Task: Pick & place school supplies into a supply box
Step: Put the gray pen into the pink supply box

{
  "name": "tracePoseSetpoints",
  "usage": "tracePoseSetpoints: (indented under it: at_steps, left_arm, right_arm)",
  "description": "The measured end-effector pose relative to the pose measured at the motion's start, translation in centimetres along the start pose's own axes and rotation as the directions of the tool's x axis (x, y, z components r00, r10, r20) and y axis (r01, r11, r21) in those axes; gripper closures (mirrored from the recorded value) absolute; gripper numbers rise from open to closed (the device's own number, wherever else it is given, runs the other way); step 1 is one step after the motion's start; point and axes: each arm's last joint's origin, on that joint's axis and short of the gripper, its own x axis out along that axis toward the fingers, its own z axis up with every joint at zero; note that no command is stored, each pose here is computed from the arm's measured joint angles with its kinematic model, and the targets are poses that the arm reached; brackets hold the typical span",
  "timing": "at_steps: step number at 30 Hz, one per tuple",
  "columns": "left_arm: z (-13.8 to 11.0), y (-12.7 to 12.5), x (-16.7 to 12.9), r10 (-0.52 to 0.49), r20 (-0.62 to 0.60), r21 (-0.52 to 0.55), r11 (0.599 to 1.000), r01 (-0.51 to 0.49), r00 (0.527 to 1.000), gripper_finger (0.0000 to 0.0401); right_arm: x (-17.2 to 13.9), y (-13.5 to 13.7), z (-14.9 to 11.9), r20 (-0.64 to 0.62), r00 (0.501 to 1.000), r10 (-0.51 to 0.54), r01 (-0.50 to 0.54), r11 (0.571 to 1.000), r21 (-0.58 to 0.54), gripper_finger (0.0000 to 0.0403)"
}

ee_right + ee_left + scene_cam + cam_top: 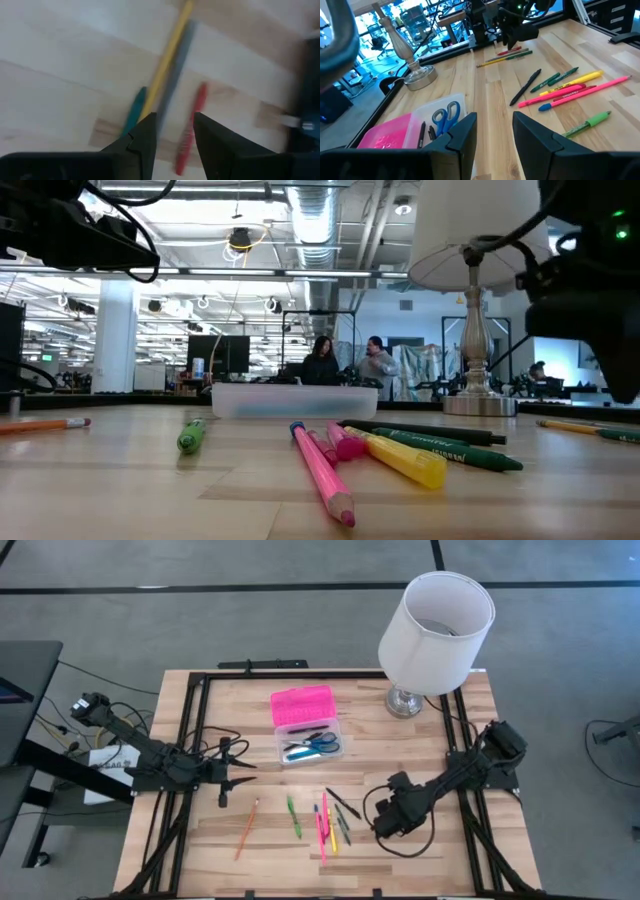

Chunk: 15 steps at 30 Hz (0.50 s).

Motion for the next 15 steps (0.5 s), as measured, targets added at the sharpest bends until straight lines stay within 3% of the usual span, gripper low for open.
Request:
tracePoseSetpoints:
  at_steps: [6, 15]
  left_arm:
    - [0.00, 0.00, 0.00, 0.000, 0.000, 0.004, 1.000, 0.000, 1.000, 0.0279]
    - [0.01, 0.01, 0.00, 0.001, 0.000, 0.004, 1.000, -0.001, 1.000, 0.0279]
  right_arm:
    - [0.82, 0.18, -0.38, 0.000, 0.999, 0.041, -0.041, 0.999, -0.001, 0.0281]
    - [0.87, -0.15, -0.46, 0.007, 1.000, 0.011, -0.011, 1.000, -0.011, 0.0281]
